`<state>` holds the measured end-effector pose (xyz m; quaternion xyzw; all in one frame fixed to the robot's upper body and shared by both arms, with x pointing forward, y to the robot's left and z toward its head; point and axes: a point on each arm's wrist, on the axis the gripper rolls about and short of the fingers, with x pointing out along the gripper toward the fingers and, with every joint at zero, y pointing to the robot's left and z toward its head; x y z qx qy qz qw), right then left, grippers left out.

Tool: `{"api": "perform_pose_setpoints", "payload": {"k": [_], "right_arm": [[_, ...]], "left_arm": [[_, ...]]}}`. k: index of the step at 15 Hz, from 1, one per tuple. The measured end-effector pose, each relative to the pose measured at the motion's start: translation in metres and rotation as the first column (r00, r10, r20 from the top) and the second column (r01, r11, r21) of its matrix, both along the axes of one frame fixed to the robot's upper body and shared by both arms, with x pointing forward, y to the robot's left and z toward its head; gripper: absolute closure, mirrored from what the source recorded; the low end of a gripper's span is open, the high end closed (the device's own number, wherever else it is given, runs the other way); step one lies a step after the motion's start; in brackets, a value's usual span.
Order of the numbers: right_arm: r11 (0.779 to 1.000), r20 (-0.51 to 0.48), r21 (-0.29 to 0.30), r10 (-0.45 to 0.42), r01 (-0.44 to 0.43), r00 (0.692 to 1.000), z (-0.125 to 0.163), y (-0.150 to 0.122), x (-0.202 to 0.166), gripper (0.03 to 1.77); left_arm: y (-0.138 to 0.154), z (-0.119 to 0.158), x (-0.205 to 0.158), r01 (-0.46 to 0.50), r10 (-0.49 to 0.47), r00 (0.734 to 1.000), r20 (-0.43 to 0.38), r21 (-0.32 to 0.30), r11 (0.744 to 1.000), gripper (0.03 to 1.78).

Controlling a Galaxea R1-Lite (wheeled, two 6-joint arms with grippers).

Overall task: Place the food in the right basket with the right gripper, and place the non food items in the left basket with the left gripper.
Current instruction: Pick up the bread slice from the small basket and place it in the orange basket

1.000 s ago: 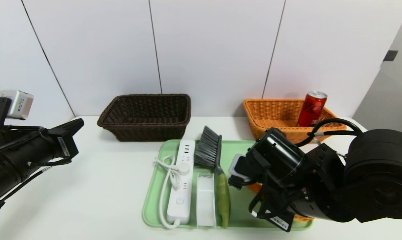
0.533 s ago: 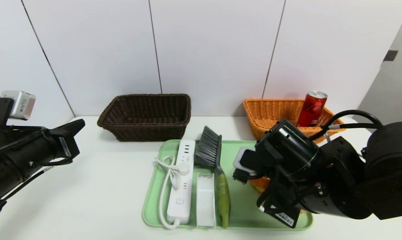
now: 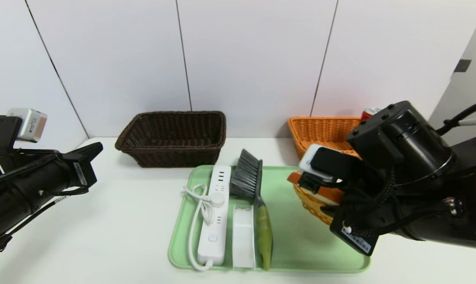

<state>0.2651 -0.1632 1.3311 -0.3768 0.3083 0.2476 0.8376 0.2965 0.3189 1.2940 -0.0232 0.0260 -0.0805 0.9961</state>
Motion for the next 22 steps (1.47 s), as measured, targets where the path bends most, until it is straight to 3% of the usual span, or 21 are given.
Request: {"api": "perform_pose_setpoints", "payload": {"k": [8,11,18,22], "right_arm": [[0.975,0.188,0.221,-0.062,0.019,0.98,0.072,-0.02,0.0,1.39],[0.961,0.208,0.272,-0.101,0.041,0.973,0.085,-0.029,0.015,1.39],[0.954,0.226,0.279,-0.179,0.113,0.958,0.095,-0.037,0.076,1.39],[0.951,0.186,0.243,-0.239,0.191,0.953,0.076,-0.04,0.12,1.39]], "left_arm": [[0.0,-0.001,0.0,0.002,-0.002,1.0,-0.003,0.002,1.0,1.77],[0.0,0.0,0.001,0.002,-0.002,1.0,0.001,0.003,1.0,1.77],[0.0,0.0,0.0,0.0,0.0,1.0,-0.001,0.003,1.0,1.77],[0.0,-0.001,0.0,0.0,0.0,1.0,-0.004,0.002,1.0,1.77]]}}
